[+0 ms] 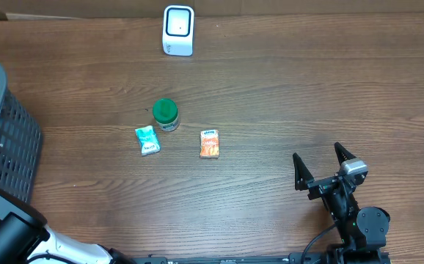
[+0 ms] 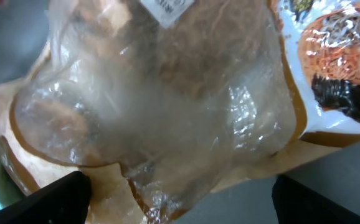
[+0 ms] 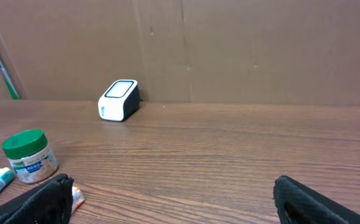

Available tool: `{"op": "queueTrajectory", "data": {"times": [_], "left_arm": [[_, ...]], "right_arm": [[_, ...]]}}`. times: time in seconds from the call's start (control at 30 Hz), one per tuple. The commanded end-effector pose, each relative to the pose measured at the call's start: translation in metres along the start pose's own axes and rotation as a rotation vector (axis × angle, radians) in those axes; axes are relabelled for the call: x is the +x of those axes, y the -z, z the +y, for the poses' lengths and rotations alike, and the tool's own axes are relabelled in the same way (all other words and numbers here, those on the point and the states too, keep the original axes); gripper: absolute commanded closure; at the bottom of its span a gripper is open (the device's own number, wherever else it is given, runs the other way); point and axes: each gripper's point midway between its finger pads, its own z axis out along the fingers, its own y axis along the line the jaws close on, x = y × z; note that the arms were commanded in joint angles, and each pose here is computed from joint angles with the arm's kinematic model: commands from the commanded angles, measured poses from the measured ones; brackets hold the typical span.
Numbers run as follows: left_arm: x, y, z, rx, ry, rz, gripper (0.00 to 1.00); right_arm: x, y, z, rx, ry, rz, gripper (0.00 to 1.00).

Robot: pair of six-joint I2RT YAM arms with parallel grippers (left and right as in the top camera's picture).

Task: Scan the item barcode
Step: 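Reach the left gripper into the basket and grasp the clear bread bag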

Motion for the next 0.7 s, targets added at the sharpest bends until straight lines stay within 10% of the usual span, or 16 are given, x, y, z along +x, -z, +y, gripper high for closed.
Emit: {"op": "queueTrajectory", "data": {"times": [0.0,0.67], "left_arm": [[-0.001,-0.005,0.001,-0.009,-0.056,0.002,0.06],[-0.016,-0.022,-0.001,-0.021,-0.183,-0.047,0.06]], "right_arm": [[0.002,0.0,0.0,0.001,0.0,-0.002,0.0],[0.002,0.0,0.0,0.001,-0.001,-0.002,0.0]]}}
